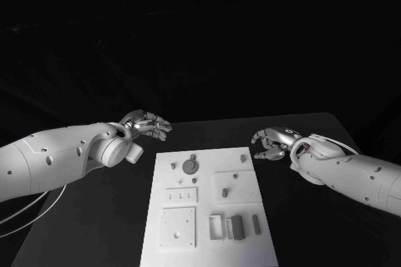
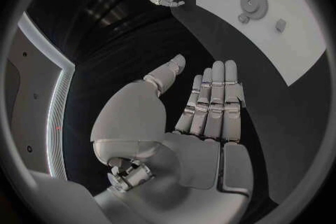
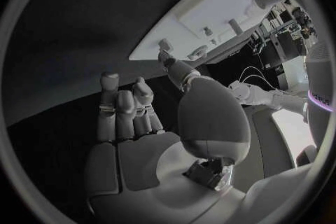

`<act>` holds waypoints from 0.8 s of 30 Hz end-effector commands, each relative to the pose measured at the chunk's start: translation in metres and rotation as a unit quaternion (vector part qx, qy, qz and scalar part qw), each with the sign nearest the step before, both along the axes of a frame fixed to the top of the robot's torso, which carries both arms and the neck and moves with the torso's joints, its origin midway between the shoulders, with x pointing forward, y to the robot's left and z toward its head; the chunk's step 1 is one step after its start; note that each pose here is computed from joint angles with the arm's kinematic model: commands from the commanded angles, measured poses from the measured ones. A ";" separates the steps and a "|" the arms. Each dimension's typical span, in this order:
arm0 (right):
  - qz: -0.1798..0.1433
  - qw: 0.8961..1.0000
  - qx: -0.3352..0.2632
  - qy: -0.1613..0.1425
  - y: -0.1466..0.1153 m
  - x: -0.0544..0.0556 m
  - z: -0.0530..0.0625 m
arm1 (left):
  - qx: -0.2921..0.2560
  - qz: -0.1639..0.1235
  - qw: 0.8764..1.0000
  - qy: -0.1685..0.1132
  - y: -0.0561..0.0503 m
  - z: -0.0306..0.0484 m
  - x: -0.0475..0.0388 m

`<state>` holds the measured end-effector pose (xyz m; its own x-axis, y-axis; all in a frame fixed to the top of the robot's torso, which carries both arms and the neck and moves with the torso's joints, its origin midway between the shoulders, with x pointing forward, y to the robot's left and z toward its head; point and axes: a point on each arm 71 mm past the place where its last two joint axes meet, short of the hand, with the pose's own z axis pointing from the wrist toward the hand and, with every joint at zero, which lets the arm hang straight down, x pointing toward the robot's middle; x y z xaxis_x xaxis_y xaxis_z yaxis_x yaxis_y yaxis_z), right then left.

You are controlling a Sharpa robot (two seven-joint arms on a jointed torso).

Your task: Assemble the parts on the task board

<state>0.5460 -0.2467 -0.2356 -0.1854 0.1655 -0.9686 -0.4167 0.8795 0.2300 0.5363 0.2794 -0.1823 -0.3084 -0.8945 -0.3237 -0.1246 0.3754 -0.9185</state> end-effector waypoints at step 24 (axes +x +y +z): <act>0.038 0.998 -0.013 0.053 0.020 -0.003 -0.017 | 0.001 -0.016 1.000 -0.005 -0.003 0.0025 -0.0016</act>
<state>0.5434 -0.2288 -0.2508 -0.2798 0.1334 -0.9508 -0.4457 0.8591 0.2517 0.5351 0.2787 -0.1811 -0.3180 -0.8897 -0.3275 -0.1180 0.3799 -0.9175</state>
